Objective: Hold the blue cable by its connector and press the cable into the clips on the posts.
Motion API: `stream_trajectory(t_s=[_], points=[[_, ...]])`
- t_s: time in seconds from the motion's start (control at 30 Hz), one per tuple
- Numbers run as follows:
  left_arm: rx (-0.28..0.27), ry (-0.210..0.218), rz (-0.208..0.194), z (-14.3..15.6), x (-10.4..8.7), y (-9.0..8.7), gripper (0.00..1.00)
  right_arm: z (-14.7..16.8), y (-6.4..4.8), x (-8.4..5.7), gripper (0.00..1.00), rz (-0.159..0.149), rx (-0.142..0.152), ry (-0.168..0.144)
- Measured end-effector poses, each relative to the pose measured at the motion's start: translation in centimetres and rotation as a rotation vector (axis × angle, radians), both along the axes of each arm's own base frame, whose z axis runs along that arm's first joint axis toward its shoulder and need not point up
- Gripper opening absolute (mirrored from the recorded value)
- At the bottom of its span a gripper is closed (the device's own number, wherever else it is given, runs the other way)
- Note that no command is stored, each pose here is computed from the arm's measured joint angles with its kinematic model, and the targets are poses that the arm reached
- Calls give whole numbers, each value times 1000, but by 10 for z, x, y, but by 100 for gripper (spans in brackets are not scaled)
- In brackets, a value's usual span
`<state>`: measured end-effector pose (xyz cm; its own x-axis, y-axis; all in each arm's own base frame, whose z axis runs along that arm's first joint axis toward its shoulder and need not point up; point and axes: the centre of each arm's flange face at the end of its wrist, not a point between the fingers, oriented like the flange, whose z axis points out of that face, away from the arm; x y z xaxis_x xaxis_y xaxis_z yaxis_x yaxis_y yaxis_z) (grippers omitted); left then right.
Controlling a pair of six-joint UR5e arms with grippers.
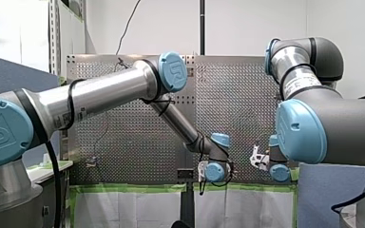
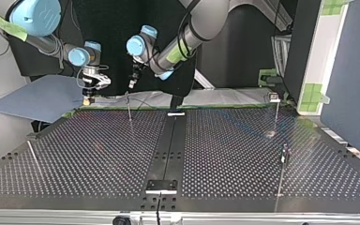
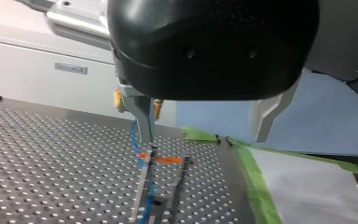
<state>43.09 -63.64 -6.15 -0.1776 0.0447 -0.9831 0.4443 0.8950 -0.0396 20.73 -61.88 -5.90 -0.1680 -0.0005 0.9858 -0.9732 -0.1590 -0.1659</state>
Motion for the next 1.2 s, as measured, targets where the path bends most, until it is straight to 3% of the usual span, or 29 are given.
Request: stream_trajectory(t_s=[0.2, 0.57, 1.2], points=[[20, 17, 0, -14, 2, -4, 100, 0, 0, 1, 0, 1, 3, -3], [-12, -22, 8, 5, 14, -20, 100, 0, 0, 2, 0, 3, 1, -7], [-9, -24, 13, 5, 13, -21, 100, 0, 1, 3, 0, 4, 2, -12]])
